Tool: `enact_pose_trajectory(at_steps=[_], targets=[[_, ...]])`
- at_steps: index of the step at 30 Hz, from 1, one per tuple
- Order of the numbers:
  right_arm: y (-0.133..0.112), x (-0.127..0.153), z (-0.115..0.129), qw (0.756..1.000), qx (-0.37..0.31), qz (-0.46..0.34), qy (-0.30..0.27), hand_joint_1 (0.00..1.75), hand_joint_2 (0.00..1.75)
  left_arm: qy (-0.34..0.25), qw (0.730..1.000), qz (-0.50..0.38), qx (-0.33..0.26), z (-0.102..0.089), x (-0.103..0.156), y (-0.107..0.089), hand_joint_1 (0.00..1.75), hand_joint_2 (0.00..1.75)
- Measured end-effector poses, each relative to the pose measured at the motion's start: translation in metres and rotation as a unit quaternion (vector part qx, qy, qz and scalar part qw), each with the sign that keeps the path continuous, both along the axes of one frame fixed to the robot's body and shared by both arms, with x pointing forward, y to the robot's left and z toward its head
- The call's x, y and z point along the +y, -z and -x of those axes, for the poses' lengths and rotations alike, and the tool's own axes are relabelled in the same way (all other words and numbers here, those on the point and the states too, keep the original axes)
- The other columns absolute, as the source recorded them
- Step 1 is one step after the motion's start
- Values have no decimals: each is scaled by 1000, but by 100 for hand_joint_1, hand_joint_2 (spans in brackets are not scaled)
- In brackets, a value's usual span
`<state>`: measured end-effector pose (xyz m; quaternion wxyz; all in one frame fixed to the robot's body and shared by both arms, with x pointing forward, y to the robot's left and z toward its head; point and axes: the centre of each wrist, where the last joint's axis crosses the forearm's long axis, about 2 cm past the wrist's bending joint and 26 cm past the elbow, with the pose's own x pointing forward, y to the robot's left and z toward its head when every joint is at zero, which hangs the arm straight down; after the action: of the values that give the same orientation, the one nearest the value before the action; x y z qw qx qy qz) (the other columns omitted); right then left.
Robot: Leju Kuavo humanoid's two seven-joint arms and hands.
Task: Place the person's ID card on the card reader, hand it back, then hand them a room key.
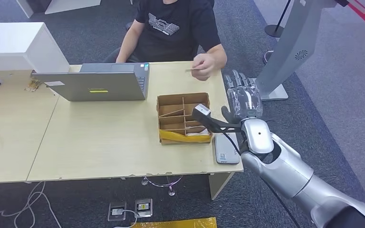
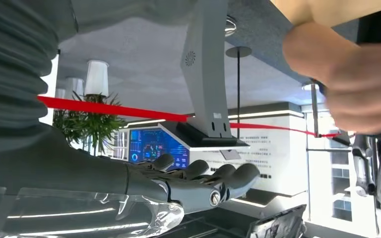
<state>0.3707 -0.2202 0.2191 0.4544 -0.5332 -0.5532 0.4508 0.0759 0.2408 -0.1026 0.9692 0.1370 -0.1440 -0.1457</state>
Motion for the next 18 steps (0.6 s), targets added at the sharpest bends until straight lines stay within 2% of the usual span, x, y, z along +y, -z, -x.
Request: enact_pose_trajectory(at_steps=[14, 18], targets=[[-2, 9, 17, 997, 68, -6, -26, 0, 175, 4, 1000, -2, 5, 4, 0, 1, 0, 0], [0, 14, 21, 996, 77, -32, -39, 0, 175, 2, 1000, -8, 2, 5, 1, 1, 0, 0]])
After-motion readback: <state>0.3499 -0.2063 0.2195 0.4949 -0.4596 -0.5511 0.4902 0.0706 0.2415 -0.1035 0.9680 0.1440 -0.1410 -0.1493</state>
